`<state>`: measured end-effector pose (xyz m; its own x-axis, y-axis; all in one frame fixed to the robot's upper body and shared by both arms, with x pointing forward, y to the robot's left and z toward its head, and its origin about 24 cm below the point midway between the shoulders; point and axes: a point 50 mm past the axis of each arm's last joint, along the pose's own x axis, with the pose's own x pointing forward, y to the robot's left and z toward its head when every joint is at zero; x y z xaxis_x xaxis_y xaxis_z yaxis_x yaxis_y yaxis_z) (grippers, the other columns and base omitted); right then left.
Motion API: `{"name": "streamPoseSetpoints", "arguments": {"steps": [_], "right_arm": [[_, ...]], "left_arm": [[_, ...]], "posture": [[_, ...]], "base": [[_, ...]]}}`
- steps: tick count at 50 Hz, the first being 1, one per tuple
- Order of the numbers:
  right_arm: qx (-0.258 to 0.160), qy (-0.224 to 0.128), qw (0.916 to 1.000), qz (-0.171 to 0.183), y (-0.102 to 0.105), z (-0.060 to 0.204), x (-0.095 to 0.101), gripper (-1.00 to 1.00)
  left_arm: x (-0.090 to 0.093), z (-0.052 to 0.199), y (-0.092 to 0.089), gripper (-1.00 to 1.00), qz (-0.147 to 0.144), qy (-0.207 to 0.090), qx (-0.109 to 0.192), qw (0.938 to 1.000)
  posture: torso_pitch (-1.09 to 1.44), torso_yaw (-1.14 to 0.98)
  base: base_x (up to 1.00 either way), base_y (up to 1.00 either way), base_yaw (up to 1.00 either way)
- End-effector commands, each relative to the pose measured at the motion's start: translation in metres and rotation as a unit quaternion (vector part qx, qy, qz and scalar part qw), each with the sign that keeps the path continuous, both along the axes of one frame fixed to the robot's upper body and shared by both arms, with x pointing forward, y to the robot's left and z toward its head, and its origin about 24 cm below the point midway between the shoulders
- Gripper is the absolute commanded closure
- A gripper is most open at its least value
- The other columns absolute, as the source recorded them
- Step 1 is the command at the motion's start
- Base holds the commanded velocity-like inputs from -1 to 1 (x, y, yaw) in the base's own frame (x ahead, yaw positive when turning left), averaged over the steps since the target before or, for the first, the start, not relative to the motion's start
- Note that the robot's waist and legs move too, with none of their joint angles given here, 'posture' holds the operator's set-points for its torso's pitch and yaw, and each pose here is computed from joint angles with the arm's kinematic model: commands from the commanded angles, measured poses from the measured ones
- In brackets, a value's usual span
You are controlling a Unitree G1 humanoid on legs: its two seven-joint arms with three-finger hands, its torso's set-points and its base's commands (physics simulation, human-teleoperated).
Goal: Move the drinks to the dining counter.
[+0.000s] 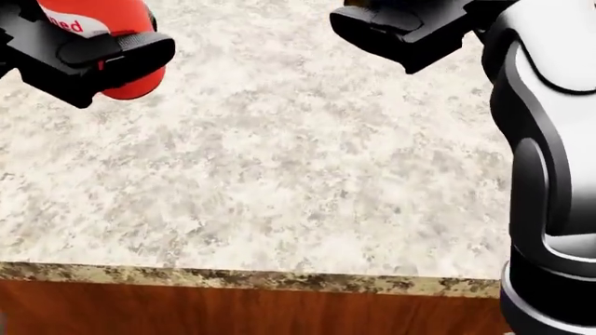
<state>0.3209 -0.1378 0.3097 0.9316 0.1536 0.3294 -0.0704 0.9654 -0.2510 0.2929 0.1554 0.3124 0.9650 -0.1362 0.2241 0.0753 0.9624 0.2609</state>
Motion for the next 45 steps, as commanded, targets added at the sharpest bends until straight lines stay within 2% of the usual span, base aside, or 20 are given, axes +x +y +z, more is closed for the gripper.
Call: {"name": "streamPoseSetpoints", "arguments": {"steps": [1, 20, 31, 45], "right_arm": [[0.000, -0.031, 0.9995, 0.003, 0.003, 0.013, -0.005, 1.00], [-0.007, -0.016, 0.9998, -0.007, 0.001, 0.009, -0.001, 1.00], [-0.009, 0.038, 0.9986, -0.036, -0.005, -0.015, 0.024, 1.00], [-0.016, 0.080, 0.9942, -0.070, -0.011, -0.045, 0.048, 1.00]], "left_arm": [[-0.004, 0.013, 0.002, 1.00, 0.003, -0.034, 0.001, 0.9994], [-0.005, 0.015, 0.002, 1.00, 0.004, -0.035, 0.004, 0.9994], [-0.007, 0.016, 0.003, 1.00, 0.004, -0.036, 0.003, 0.9993], [-0.007, 0.014, 0.002, 1.00, 0.005, -0.035, 0.002, 0.9994]], "posture": [[0.00, 0.00], [0.00, 0.00], [0.00, 0.00], [0.00, 0.00]], "base": [[0.00, 0.00, 0.00], [-0.18, 0.00, 0.00], [0.00, 0.00, 0.00], [0.00, 0.00, 0.00]]}}
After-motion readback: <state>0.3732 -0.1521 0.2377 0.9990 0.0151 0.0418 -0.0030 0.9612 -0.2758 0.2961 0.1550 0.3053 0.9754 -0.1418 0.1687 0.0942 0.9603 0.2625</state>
